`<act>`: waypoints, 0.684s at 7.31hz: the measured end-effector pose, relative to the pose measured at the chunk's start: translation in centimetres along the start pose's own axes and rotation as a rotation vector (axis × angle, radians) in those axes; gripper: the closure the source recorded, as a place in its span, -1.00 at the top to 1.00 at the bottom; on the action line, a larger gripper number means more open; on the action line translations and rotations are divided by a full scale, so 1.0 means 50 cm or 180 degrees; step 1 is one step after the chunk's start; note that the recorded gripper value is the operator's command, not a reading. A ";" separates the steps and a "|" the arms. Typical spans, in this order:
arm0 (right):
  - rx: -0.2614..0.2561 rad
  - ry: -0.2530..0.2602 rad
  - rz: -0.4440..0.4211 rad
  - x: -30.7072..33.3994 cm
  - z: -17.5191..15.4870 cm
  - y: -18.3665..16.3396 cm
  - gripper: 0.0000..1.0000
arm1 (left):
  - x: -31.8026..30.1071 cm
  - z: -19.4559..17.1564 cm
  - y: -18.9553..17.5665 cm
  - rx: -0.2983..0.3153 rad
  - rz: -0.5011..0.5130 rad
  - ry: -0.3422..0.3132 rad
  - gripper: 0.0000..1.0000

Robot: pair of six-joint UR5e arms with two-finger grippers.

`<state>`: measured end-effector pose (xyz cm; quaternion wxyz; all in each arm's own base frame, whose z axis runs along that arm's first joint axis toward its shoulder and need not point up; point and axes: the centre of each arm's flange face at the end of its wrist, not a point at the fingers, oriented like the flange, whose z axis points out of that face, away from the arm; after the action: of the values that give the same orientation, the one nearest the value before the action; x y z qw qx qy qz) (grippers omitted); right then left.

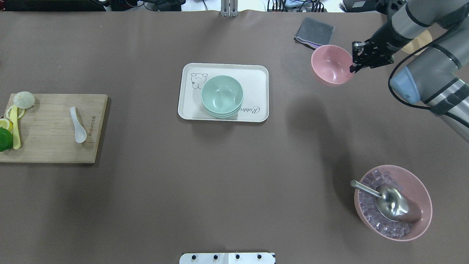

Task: Stack pink bowl on green and place spoon
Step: 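Lift the pink bowl with the right gripper and carry it toward the tray, then lower the pink bowl into the green bowl while the left gripper reaches out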

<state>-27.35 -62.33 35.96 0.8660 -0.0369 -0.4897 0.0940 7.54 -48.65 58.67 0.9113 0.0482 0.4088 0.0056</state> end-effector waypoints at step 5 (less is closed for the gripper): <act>0.0198 -0.0050 -0.0068 -0.452 0.066 0.205 -1.00 | 0.288 0.106 -0.127 -0.0128 -0.1092 0.0118 0.93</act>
<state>-42.81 -56.89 17.05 0.8638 -0.0040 -0.4938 0.1002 20.89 -54.70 50.84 0.8920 -0.0407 0.4276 -0.1409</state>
